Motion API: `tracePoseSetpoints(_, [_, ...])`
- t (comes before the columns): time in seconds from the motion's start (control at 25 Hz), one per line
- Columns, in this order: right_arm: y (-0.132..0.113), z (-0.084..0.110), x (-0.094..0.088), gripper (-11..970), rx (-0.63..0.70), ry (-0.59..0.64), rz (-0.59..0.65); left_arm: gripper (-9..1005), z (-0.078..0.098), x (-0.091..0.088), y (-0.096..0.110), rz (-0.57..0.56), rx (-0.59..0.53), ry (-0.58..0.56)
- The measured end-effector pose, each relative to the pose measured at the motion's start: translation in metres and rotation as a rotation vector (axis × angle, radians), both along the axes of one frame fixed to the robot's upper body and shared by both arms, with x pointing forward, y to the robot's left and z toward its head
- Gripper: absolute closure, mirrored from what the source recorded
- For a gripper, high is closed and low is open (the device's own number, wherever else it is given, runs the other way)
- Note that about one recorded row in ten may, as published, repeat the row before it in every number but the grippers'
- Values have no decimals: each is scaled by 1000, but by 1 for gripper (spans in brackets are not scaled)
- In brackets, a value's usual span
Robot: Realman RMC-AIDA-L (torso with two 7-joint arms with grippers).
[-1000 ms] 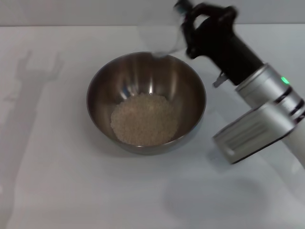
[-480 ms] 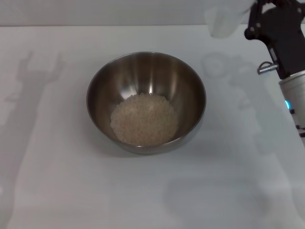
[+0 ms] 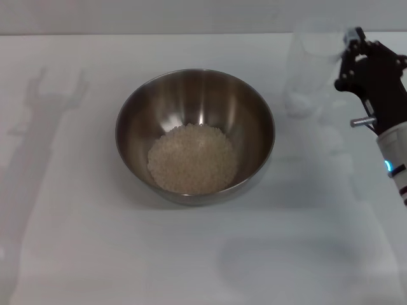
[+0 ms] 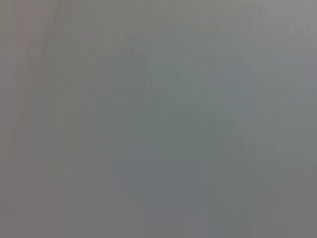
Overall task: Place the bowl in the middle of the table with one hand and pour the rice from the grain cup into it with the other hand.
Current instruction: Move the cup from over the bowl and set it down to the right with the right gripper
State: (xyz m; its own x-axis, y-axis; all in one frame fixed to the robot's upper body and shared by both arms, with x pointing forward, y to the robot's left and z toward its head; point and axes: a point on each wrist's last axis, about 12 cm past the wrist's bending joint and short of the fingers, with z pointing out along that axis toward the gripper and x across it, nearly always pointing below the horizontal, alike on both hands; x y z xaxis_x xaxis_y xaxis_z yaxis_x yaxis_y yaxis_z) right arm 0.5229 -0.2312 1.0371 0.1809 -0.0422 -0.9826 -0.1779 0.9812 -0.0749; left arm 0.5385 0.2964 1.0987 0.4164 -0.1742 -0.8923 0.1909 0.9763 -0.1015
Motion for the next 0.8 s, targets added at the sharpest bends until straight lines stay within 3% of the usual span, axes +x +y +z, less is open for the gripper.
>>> tracePoseSetpoints(0.28, [-9, -11, 3, 942, -37, 82, -20, 164, 1, 2, -1, -3, 1, -2])
tracePoseSetpoints(0.8, [4, -24, 28, 925, -101, 284, 44, 164, 3, 4, 0, -1, 3, -10])
